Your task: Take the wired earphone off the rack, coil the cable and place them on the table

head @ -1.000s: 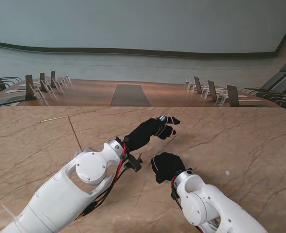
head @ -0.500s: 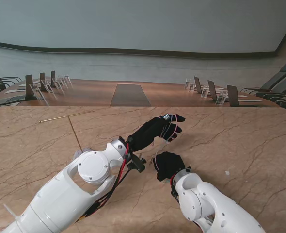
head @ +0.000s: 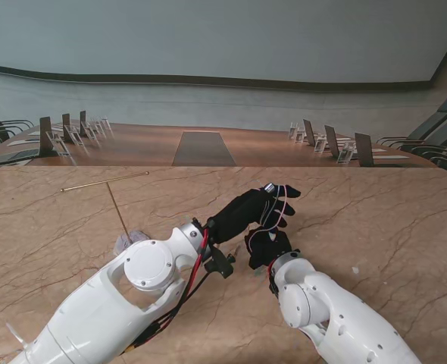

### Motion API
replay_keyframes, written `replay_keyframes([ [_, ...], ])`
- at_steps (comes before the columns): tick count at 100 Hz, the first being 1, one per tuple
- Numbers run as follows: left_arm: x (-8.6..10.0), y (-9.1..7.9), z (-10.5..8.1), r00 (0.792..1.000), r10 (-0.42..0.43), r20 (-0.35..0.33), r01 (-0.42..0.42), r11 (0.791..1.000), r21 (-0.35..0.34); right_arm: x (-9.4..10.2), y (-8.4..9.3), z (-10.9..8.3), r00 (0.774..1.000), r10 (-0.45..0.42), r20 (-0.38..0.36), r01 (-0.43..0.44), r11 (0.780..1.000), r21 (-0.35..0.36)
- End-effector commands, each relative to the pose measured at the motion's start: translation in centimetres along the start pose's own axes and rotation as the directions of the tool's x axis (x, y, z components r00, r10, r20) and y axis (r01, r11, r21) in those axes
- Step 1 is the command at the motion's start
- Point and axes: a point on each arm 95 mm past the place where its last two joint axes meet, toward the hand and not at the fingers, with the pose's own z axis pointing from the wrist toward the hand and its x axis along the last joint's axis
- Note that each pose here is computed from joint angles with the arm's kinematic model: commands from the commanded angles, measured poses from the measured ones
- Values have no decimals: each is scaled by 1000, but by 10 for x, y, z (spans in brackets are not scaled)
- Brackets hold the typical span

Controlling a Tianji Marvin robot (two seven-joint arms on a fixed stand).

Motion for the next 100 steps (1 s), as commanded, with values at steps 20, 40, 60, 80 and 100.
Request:
replay_keyframes([
  [20,4,14,-4,1000,-21,-7,20,998,-57,-14,3,13,999,-14,39,16,999,-51],
  [40,6,17,-11,1000,-18,-14,16,997,-69,-29,8,23,997,-24,73,31,994,-103],
  [60,2,18,-18,1000,-8,-1,7,997,-79,-42,31,26,996,-40,81,53,984,-173],
  [80,-13,21,-23,999,0,41,4,997,-79,-51,65,30,993,-101,62,113,964,-241],
  [100,-31,21,-26,995,12,95,-5,997,-80,-50,99,30,992,-126,16,125,942,-311],
])
